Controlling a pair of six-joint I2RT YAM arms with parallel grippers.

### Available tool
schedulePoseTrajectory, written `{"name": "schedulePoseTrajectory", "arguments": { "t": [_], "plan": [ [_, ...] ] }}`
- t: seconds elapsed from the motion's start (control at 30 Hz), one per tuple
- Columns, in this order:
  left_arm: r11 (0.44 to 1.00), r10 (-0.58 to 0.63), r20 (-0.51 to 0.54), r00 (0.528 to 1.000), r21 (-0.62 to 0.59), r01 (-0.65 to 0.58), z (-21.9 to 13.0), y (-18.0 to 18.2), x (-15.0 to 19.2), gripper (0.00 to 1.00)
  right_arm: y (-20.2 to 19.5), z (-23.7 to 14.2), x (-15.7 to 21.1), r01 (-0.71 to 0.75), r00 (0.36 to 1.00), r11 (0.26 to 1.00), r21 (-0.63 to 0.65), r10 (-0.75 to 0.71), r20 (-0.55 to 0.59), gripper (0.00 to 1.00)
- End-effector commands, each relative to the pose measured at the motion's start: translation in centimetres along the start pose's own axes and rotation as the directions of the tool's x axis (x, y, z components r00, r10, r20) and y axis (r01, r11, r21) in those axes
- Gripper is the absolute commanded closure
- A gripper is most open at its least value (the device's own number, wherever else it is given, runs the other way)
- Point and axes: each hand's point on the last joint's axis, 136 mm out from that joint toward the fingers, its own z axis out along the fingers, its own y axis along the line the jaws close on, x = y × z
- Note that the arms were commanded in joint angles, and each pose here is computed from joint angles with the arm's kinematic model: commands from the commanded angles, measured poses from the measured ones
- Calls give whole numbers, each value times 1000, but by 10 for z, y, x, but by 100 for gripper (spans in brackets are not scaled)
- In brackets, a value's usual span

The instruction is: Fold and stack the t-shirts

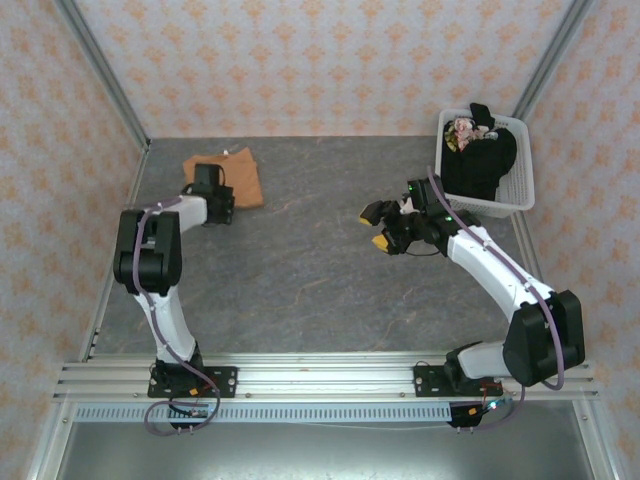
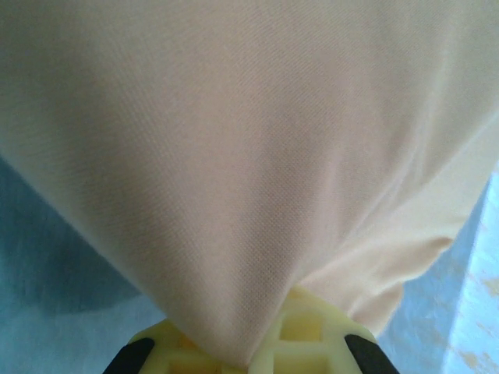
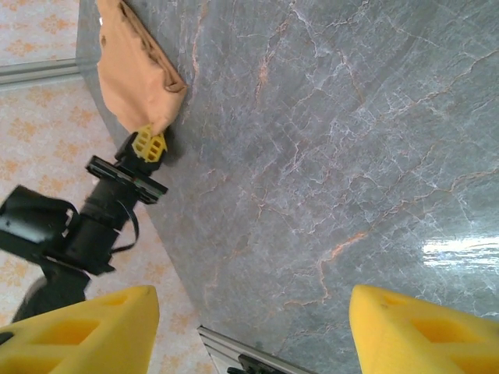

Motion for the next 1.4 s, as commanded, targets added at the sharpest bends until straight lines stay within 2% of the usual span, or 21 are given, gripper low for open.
{"name": "schedulePoseTrajectory", "arguments": {
  "t": [0.0, 0.1, 0.23, 0.37, 0.4, 0.47, 0.63, 0.73, 0.83, 0.87, 0.9, 0.93, 0.97, 1.13, 1.17, 1.37],
  "plan": [
    [979, 138, -63, 988, -139, -146, 9, 24, -22, 100, 2, -7, -5, 7, 999, 1000, 4, -7, 34, 34],
    [985, 108, -56, 993, -127, -115, 20, 12, -46, 100, 0, -6, -6, 3, 999, 1000, 14, -3, 38, 34],
    [981, 136, -42, 990, -131, -141, 28, -10, -70, 100, 1, -5, -7, 0, 999, 1000, 16, -1, 41, 35],
    [974, 168, -38, 985, -147, -172, 24, -20, -79, 98, 18, -9, -10, 38, 998, 998, -49, -35, 54, 34],
    [971, 178, -35, 983, -158, -181, 22, -19, -80, 94, 24, -10, -11, 53, 997, 996, -73, -48, 60, 34],
    [962, 192, -10, 981, -194, -191, 12, -14, -86, 79, 37, -15, -13, 85, 993, 989, -121, -75, 86, 34],
    [941, 225, 28, 974, -264, -210, -12, -2, -99, 60, 61, -26, -18, 132, 985, 971, -199, -107, 132, 33],
    [943, 244, 36, 969, -241, -228, -28, -9, -102, 48, 65, -27, -17, 141, 985, 968, -208, -117, 126, 33],
    [952, 263, 43, 964, -172, -252, -51, -25, -97, 37, 68, -32, -15, 164, 982, 963, -215, -138, 130, 33],
    [956, 264, 46, 963, -144, -255, -62, -29, -94, 26, 68, -34, -14, 179, 979, 961, -210, -152, 137, 32],
    [958, 268, 49, 962, -119, -261, -71, -32, -91, 20, 69, -38, -14, 194, 975, 959, -205, -165, 149, 31],
    [959, 271, 56, 961, -97, -265, -84, -34, -87, 5, 70, -43, -15, 210, 970, 957, -198, -178, 168, 29],
    [960, 278, 67, 958, -67, -273, -101, -38, -84, 0, 72, -49, -15, 231, 962, 953, -197, -193, 194, 28],
    [940, 338, 102, 935, 16, -342, -168, -37, -57, 0, 84, -88, -24, 299, 909, 936, -187, -219, 355, 16],
    [931, 359, 112, 927, 19, -363, -183, -36, -51, 0, 85, -94, -27, 298, 901, 938, -179, -215, 377, 0],
    [909, 399, 218, 891, 30, -415, -261, -7, -44, 0, 97, -116, -27, 325, 888, 930, -173, -237, 395, 1]
  ]
}}
